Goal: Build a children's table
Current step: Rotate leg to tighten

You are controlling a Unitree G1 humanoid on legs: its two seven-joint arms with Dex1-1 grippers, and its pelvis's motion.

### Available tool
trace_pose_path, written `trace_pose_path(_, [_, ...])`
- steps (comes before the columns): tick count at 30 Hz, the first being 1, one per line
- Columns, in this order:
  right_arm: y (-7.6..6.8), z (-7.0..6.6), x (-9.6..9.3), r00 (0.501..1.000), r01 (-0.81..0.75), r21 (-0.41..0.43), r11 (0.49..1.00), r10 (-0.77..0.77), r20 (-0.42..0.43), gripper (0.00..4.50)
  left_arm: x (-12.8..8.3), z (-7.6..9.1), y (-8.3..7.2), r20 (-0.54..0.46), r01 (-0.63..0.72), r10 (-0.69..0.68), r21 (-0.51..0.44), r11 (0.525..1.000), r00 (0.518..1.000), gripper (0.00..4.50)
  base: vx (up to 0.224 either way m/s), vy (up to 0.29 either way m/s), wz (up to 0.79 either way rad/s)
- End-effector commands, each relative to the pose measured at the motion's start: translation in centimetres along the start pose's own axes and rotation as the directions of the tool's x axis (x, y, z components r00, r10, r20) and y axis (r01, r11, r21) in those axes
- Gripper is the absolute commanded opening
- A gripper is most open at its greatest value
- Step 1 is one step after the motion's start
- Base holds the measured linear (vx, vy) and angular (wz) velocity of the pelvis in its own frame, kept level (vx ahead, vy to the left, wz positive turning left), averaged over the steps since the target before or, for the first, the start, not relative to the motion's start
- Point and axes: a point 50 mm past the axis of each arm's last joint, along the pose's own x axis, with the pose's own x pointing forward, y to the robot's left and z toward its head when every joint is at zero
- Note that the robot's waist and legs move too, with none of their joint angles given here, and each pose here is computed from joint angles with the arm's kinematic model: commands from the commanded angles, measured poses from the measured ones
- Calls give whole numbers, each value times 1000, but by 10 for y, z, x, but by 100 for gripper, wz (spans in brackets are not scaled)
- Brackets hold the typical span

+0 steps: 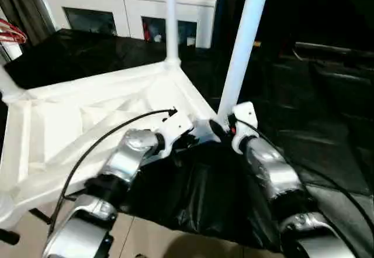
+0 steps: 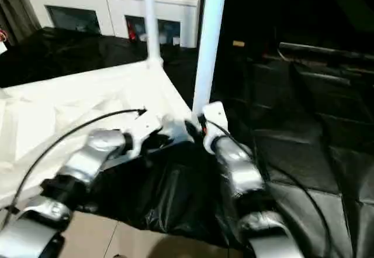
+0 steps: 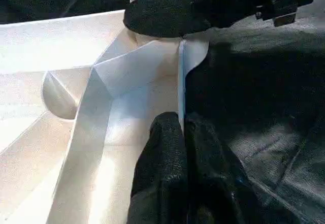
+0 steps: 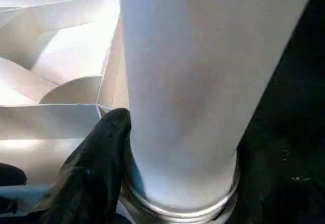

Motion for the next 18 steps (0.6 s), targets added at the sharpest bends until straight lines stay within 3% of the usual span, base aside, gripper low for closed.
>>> trace_pose_path(1, [43,4,9,982,-188,-4,982,188,33,348,15,38,-11,171,-9,3,31,999,985,0,0,0,0])
trace_pose_path(7, [19,11,-2,965,-257,-29,966,258,52,415,3,27,-5,157,24,-34,65,998,987,0,0,0,0])
trace_pose_path(12, [3,15,-12,939,-341,-77,937,344,27,422,-7,21,-3,150,69,-83,92,993,985,0,0,0,0])
trace_pose_path(16, [-18,14,-30,870,-491,-173,854,489,-58,422,-19,15,-4,156,174,-192,122,977,969,0,0,0,0])
trace_pose_path(18, [-21,14,-33,854,-519,-182,835,514,-74,422,-21,14,-5,157,200,-219,127,971,963,0,0,0,0])
